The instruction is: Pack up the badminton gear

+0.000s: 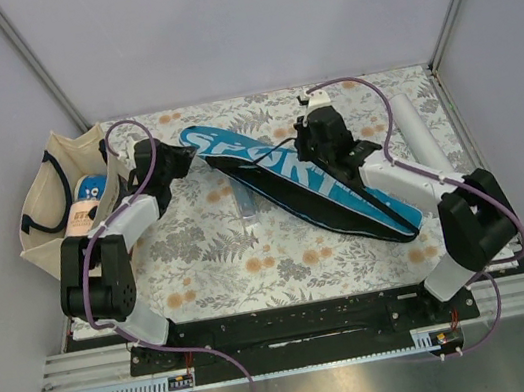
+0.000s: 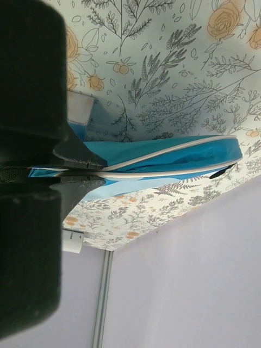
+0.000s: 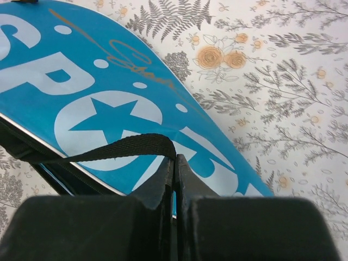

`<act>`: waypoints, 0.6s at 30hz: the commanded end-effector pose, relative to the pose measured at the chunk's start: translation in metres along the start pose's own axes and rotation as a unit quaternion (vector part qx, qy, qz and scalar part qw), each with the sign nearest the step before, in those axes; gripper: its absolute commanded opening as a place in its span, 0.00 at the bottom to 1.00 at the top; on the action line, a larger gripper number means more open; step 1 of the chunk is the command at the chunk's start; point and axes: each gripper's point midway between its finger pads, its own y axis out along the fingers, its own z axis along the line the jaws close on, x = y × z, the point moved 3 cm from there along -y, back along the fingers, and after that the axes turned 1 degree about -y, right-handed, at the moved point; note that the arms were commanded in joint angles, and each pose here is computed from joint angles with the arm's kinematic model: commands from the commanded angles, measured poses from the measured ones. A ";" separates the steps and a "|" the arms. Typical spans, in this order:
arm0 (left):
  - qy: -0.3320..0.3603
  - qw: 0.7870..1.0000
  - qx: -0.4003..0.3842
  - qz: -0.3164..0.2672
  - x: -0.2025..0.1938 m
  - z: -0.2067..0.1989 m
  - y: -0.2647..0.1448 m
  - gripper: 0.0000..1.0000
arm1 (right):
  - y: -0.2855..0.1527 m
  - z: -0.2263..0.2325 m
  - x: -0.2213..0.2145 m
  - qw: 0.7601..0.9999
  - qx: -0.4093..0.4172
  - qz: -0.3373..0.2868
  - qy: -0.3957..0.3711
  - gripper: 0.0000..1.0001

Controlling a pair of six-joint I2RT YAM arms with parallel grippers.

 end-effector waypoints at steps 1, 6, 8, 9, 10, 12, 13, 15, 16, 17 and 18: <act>0.023 0.998 -0.052 0.001 0.005 -0.039 -0.014 0.00 | 0.012 0.030 0.066 0.989 0.099 -0.098 0.049 0.00; 0.029 0.998 -0.045 0.014 -0.003 -0.035 -0.012 0.00 | 0.037 0.020 0.072 0.982 0.102 -0.121 0.106 0.00; 0.026 0.999 -0.045 0.018 -0.004 -0.036 -0.013 0.00 | 0.048 0.016 0.070 0.982 0.093 -0.117 0.113 0.04; 0.022 0.999 -0.043 0.021 -0.004 -0.035 -0.012 0.00 | 0.053 0.014 0.069 0.984 0.082 -0.109 0.114 0.07; 0.018 0.999 -0.043 0.024 -0.005 -0.036 -0.013 0.00 | 0.060 0.009 0.066 0.987 0.063 -0.100 0.114 0.12; 0.006 0.999 -0.042 0.027 -0.005 -0.038 -0.014 0.00 | 0.068 -0.001 0.066 0.989 0.023 -0.087 0.114 0.22; -0.002 0.999 -0.040 0.030 -0.005 -0.039 -0.014 0.00 | 0.070 -0.003 0.063 0.991 0.010 -0.074 0.111 0.29; -0.013 0.999 -0.038 0.033 -0.006 -0.042 -0.015 0.00 | 0.069 -0.008 0.061 0.993 -0.012 -0.044 0.107 0.40; -0.021 0.998 -0.036 0.036 -0.006 -0.043 -0.015 0.00 | 0.066 -0.011 0.053 0.994 -0.029 -0.015 0.103 0.46; -0.025 0.998 -0.035 0.036 -0.005 -0.045 -0.016 0.00 | 0.063 -0.017 0.047 0.993 -0.055 0.008 0.104 0.50; -0.030 0.998 -0.032 0.037 -0.005 -0.047 -0.017 0.00 | 0.060 -0.025 0.043 0.991 -0.081 0.016 0.109 0.54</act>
